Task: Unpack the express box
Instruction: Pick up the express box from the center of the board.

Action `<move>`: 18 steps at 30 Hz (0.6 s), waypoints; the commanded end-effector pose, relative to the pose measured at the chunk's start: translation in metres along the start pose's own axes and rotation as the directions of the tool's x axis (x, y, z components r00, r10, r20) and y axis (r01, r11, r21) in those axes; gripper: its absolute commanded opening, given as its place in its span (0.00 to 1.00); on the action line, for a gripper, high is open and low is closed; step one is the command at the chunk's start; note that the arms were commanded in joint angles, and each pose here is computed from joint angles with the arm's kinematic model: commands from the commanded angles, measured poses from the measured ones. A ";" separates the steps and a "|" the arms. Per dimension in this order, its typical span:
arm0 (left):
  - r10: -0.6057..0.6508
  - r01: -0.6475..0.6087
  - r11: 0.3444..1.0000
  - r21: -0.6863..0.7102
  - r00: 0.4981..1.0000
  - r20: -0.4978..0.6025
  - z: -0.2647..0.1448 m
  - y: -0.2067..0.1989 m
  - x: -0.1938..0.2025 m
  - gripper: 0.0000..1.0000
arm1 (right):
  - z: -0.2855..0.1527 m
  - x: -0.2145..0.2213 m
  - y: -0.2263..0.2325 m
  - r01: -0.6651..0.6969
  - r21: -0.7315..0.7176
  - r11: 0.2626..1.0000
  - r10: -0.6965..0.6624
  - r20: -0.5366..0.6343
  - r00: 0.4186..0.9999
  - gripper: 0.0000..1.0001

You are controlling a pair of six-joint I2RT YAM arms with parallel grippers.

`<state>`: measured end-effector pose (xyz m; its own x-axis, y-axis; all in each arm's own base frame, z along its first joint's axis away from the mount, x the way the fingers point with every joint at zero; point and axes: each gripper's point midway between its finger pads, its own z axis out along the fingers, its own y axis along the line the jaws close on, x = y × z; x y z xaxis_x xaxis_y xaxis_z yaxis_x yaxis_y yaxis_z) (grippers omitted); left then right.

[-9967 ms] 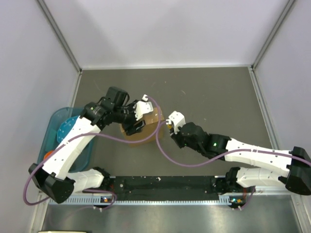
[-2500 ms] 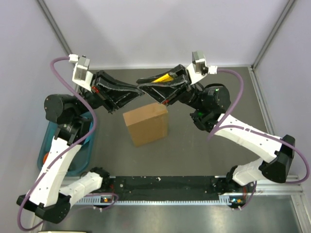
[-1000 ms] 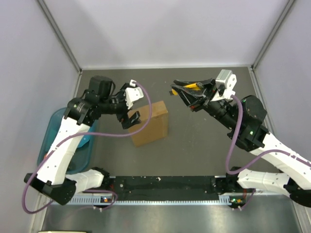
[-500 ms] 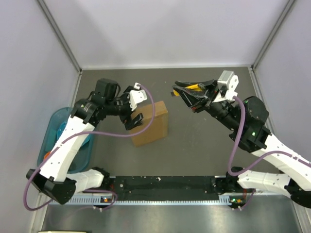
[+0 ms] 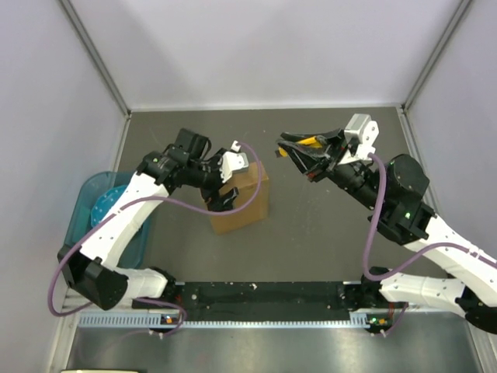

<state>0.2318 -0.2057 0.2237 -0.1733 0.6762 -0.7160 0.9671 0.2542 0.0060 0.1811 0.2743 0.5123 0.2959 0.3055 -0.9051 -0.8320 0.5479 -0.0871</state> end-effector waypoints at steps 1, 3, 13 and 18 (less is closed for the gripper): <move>0.006 -0.005 1.000 0.025 0.999 -0.046 0.013 0.004 0.011 0.99 | -0.010 -0.023 -0.009 0.025 0.039 0.999 -0.026 0.031 0.999 0.00; 0.010 -0.009 1.000 0.010 0.999 -0.048 0.017 0.009 0.011 0.92 | -0.013 -0.026 -0.010 0.030 0.043 0.999 -0.031 0.032 0.999 0.00; 0.034 -0.033 0.998 -0.045 0.999 0.010 0.014 0.022 -0.030 0.09 | -0.018 -0.040 -0.017 0.072 0.060 0.996 -0.071 -0.028 0.997 0.00; 0.149 -0.111 0.985 -0.136 0.938 0.313 -0.028 0.028 -0.125 0.00 | -0.014 -0.079 -0.026 0.142 0.084 0.986 -0.142 0.005 0.990 0.00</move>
<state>0.2585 -0.2290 0.2331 -0.1673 0.6792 -0.7147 0.9620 0.2712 0.0325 0.1770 0.2474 0.5354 0.3220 0.2224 -0.9202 -0.7884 0.6011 -0.1306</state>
